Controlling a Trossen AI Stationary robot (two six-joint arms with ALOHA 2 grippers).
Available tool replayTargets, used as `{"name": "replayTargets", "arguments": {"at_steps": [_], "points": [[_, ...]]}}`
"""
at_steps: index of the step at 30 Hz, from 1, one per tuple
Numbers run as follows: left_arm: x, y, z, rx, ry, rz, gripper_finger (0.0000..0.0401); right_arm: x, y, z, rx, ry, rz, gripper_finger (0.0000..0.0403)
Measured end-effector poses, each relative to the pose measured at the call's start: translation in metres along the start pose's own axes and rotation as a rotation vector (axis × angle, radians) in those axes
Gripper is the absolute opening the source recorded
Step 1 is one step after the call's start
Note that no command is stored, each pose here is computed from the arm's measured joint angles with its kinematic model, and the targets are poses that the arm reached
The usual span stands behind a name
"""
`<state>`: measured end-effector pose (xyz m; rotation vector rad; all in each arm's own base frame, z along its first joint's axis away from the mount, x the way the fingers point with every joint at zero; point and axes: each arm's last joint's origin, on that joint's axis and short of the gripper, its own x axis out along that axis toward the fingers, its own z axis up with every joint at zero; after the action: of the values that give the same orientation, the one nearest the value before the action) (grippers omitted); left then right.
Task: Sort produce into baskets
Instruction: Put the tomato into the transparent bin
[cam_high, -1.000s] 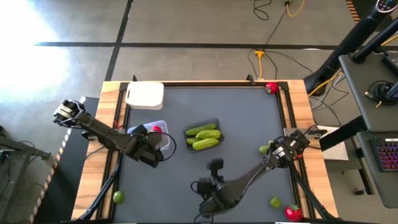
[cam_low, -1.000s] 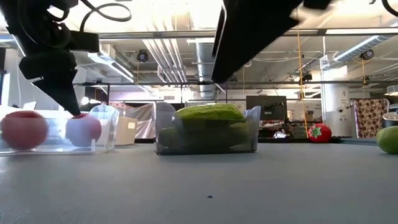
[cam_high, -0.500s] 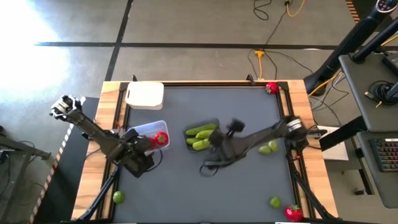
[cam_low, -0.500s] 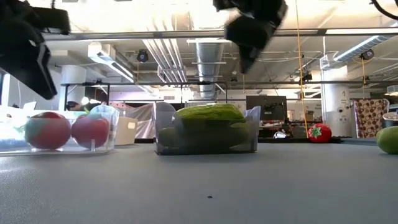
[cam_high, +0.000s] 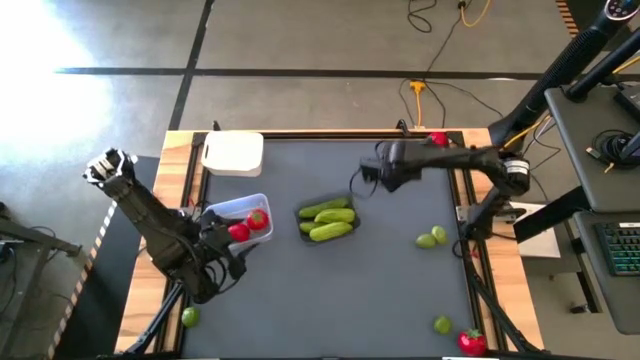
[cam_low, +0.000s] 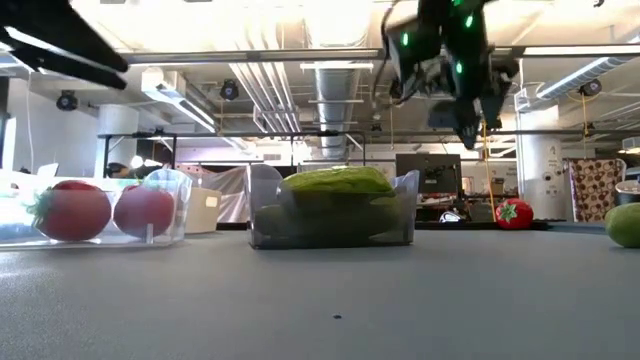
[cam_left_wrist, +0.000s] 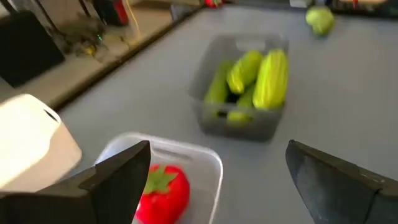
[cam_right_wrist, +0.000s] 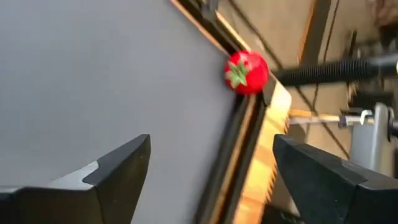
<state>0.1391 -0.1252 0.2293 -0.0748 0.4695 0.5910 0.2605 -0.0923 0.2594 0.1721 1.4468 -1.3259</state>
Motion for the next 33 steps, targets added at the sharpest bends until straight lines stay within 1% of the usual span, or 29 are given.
{"name": "replayTargets", "arguments": {"at_steps": [4,8,10,14,16,18,20,22,27,33], "points": [[0.005,-0.001,0.002,0.005,-0.052,0.044,0.0352,0.046,-0.021,0.024,0.011,0.192,-0.032,0.0362],[0.009,0.001,0.002,0.019,-0.052,0.067,0.0352,0.093,-0.041,0.046,0.014,0.312,-0.045,0.0371],[0.011,0.004,0.001,0.028,-0.055,0.084,0.0352,0.118,-0.053,0.056,0.040,0.345,-0.026,0.0371],[0.018,0.009,-0.003,-0.023,-0.094,0.129,0.0352,0.159,-0.080,0.074,0.112,0.371,0.040,0.0372],[0.023,0.012,-0.005,-0.053,-0.084,0.150,0.0353,0.176,-0.091,0.082,0.153,0.379,0.080,0.0372],[0.029,0.015,-0.007,-0.066,-0.057,0.178,0.0353,0.191,-0.101,0.089,0.225,0.399,0.137,0.0372],[0.035,0.019,-0.009,-0.063,-0.043,0.213,0.0353,0.202,-0.108,0.096,0.298,0.413,0.228,0.0373],[0.041,0.024,-0.011,-0.049,-0.033,0.249,0.0353,0.211,-0.113,0.100,0.365,0.447,0.266,0.0373],[0.050,0.031,-0.015,-0.041,0.020,0.303,0.0353,0.217,-0.118,0.110,0.509,0.478,0.239,0.0373],[0.054,0.032,-0.024,-0.067,0.027,0.291,0.0353,0.222,-0.116,0.110,0.533,0.567,0.172,0.0373]]}}
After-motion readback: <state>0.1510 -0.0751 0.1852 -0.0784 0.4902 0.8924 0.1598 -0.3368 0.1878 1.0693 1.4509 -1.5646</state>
